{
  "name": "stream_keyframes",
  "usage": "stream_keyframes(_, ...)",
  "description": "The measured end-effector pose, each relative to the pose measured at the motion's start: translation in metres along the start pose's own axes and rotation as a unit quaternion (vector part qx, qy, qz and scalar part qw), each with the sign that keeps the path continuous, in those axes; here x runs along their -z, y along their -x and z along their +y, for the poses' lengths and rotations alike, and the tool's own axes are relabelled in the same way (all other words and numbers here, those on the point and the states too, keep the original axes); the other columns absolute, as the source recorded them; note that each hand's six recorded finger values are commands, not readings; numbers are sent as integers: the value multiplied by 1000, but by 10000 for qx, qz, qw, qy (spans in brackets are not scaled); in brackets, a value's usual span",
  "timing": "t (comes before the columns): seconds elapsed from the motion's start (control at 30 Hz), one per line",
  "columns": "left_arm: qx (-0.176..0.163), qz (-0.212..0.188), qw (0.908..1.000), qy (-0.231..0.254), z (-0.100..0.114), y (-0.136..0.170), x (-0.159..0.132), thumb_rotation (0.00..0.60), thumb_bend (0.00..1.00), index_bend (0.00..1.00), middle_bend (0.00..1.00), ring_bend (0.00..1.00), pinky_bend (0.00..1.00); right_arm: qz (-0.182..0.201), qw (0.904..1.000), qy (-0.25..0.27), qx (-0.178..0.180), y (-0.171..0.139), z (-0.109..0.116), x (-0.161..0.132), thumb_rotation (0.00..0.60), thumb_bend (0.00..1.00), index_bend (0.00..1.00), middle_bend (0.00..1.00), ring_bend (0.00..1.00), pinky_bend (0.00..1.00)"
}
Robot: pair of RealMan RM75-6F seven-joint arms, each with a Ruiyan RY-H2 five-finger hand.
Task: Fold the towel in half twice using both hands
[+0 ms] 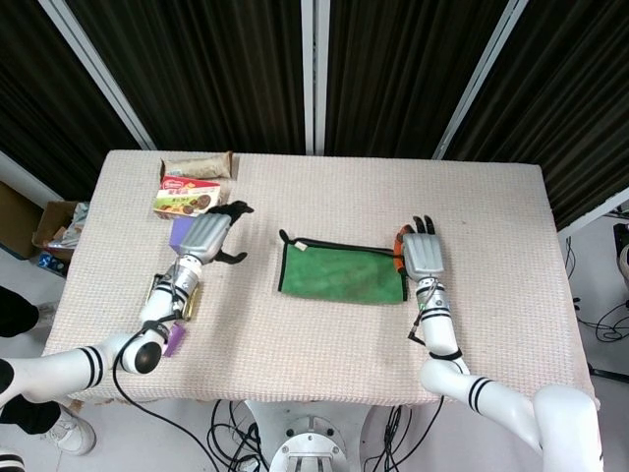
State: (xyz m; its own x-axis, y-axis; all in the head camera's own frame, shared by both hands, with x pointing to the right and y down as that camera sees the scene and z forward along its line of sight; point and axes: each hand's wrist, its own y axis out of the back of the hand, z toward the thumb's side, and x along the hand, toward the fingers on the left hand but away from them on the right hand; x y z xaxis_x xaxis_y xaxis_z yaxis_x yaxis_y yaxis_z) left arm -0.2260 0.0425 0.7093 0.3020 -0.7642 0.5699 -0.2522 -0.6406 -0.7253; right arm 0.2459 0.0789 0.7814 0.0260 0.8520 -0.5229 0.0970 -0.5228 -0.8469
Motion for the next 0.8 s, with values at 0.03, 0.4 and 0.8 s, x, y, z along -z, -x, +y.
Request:
stream_keyframes(0.03,6,-11,10000,-17,0,1,0,600,210,174,107,150,165,-28,10000,23,-4,0,0,2,600,341,619,305,83,0)
stream_keyframes(0.4,-130,128,9998,-44,7,6,13,600,210,174,107,150,165,40,9999,89,-62,2,3,2,600,86,0,111,0,0)
stream_keyframes(0.8,-308,355,9989,39,18,33,39,600,209,174,107,150,165,1492,9848,-787,404,-34,37,12,600,77,283,163,0,0)
